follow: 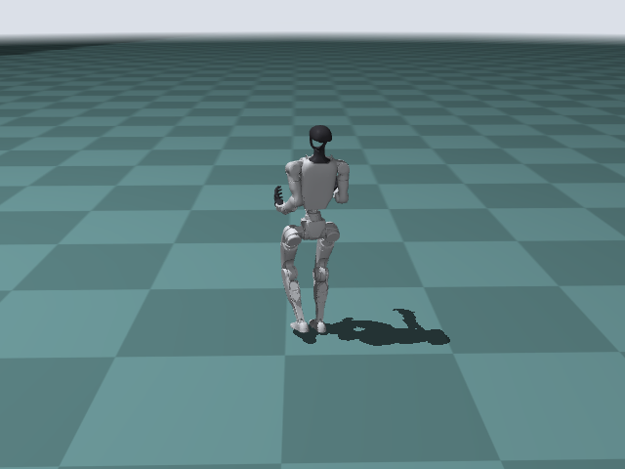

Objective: Walk run

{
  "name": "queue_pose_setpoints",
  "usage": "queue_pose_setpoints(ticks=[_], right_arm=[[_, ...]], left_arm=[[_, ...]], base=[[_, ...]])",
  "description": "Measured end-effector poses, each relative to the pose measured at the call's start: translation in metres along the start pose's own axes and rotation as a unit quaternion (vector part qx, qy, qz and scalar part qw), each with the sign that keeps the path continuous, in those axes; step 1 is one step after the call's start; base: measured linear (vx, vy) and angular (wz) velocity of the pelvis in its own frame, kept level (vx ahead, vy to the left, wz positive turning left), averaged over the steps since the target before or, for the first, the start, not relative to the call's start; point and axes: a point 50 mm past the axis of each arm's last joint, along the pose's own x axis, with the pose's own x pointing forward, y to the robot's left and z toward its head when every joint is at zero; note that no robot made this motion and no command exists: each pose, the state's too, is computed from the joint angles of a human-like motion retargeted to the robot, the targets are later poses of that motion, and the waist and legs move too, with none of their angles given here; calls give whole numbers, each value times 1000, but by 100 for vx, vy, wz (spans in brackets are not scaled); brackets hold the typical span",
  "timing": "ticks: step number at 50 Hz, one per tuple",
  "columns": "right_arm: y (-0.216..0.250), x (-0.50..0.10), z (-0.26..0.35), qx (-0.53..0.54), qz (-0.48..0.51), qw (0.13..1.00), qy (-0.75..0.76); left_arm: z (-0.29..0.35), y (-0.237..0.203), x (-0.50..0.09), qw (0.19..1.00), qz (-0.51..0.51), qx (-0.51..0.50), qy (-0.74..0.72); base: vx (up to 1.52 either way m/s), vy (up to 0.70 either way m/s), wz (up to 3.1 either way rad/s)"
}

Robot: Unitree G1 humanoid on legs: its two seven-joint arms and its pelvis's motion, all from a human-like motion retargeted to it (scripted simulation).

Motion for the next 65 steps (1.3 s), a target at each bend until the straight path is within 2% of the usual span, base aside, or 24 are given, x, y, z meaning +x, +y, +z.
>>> queue_pose_setpoints(ticks=[6,13,17,20,22,31,37,45,55,65], right_arm=[[28,20,4,-56,108,993,5],[68,40,3,-69,254,965,15],[61,12,-26,-35,199,977,69],[72,-1,-51,5,166,981,98],[71,-15,-55,-10,148,982,117],[108,-28,-56,-148,136,976,86],[112,-37,-62,-132,104,981,101],[111,-32,-59,-173,143,969,104],[88,2,-40,-209,125,968,59],[60,-21,-28,-212,19,975,68]], left_arm=[[-3,14,-21,997,-10,55,44],[21,13,11,998,-37,39,-23],[23,3,23,997,-63,21,-40],[9,-31,28,995,-69,-63,-40],[4,-41,22,994,-63,-88,-33],[7,-30,4,997,-76,26,1],[-5,-26,-5,999,-39,-2,24],[-1,-20,-2,999,-39,28,19],[-1,-5,-16,998,27,53,33],[12,11,4,988,122,94,-15]], base=[[109,-46,6],[97,-88,31],[138,27,86],[67,38,94],[38,14,250],[38,-26,298],[6,2,151],[11,-2,78],[38,32,104],[48,38,160]])
